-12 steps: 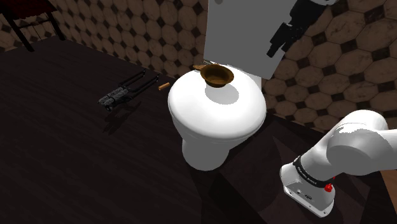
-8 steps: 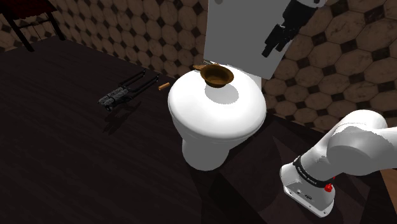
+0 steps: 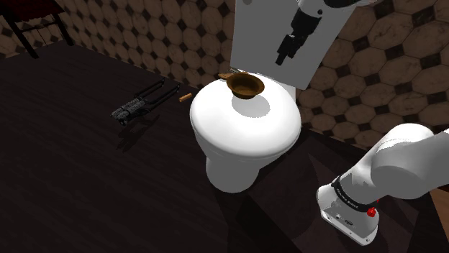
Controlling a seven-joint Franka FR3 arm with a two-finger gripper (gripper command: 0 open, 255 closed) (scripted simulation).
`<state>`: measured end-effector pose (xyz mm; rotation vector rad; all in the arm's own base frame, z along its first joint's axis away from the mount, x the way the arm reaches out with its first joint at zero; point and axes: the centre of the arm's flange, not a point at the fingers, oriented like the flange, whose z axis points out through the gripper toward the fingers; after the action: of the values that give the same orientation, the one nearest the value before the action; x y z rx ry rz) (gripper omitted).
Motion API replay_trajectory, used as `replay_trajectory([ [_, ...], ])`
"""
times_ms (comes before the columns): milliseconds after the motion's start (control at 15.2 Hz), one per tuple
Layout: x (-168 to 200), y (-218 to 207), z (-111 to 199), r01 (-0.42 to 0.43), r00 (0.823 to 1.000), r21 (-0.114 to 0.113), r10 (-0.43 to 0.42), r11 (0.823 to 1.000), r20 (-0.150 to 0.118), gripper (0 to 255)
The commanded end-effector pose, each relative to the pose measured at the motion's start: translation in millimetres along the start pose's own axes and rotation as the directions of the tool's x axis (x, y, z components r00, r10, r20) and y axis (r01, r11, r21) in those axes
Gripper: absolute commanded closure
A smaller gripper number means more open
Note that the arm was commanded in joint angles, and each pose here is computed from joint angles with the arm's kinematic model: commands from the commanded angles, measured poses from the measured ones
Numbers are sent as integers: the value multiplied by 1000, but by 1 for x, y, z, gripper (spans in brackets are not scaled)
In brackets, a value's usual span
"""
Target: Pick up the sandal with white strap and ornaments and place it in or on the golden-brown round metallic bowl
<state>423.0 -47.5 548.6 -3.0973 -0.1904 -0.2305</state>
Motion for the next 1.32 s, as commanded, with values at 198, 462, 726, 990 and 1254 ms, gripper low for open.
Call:
replay_trajectory([
  [198,54,21,37,92,996,9,-92,996,10,0],
  [462,97,34,68,164,986,19,-164,986,18,0],
  [726,140,43,99,234,972,29,-235,972,25,0],
  [990,183,50,131,303,952,39,-305,952,31,0],
  [1254,227,52,163,371,927,49,-373,927,36,0],
])
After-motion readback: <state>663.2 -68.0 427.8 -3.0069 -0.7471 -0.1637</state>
